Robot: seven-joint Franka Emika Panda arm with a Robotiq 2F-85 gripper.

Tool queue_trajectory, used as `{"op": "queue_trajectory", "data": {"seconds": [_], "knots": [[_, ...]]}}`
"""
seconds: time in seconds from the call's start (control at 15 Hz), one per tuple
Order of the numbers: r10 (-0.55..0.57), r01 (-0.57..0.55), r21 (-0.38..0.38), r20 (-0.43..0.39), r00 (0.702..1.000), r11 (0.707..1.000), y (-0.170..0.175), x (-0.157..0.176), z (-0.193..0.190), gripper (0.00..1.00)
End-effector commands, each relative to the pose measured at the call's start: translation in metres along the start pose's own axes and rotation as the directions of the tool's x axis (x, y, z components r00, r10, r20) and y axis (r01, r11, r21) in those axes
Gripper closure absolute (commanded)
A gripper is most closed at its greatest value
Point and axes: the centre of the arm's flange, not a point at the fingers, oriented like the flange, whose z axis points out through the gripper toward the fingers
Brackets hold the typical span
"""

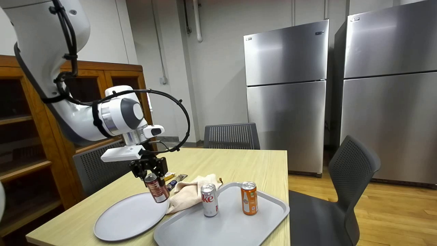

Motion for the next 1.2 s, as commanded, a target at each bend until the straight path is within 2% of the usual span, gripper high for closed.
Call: {"op": "queue_trajectory", "data": {"seconds": [0.0,0.73,1.13], "knots": [[0.013,-0.013,-0.015,0.006,1.000,1.000,0.028,-0.018,-0.013,0.62],[0.086,-0.085,-0.017,0.051,0.995,0.996,0.111,-0.066,-0.001,0.62],[0.169,-0.168,-0.026,0.075,0.983,0.985,0.152,-0.077,0.021,0.62]]}}
